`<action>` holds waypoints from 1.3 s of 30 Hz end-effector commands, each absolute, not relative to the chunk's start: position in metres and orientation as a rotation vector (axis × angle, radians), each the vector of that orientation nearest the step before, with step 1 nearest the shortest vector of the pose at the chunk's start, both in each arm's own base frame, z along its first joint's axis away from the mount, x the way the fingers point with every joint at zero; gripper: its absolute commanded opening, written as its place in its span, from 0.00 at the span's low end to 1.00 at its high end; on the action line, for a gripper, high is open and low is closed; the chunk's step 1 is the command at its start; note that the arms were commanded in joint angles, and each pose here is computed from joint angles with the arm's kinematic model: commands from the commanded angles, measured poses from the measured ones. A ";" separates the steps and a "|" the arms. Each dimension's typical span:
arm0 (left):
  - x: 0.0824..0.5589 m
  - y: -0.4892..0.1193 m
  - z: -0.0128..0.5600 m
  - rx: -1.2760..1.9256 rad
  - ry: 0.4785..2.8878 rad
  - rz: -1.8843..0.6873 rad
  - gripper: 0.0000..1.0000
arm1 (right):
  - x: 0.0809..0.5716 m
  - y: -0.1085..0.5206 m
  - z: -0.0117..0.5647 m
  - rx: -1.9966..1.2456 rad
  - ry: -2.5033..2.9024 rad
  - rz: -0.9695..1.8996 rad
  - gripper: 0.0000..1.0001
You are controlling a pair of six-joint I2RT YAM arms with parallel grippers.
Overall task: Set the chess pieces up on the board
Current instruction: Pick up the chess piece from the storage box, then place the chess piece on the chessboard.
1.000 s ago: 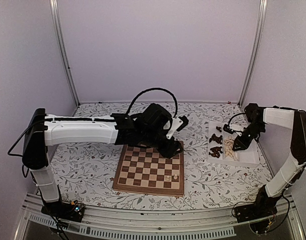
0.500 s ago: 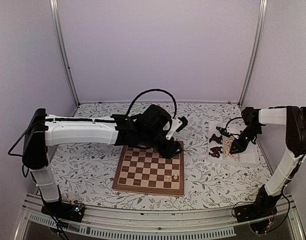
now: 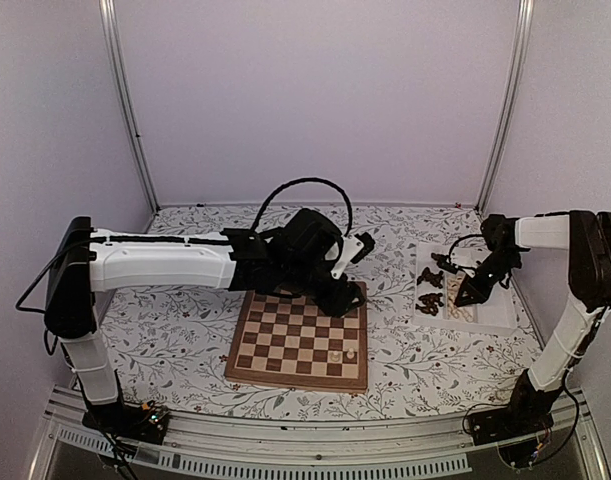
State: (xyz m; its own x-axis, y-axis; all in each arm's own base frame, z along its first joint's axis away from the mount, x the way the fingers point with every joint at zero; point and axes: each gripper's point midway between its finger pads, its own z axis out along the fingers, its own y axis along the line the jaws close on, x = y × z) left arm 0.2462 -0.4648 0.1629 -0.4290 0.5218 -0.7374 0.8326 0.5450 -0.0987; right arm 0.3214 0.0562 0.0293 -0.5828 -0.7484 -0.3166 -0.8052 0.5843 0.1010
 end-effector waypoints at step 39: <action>0.250 -0.571 0.182 1.053 1.972 -0.969 0.44 | 0.246 0.220 0.167 -1.467 2.163 0.990 0.08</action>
State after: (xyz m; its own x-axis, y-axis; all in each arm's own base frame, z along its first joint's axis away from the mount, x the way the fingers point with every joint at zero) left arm 0.2538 -0.5621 0.1780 -0.4621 0.3613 -0.8099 0.8552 0.4233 -0.2991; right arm 0.2499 0.2120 0.1573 -0.4054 -0.6810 -0.6098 -0.9115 0.2504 0.3263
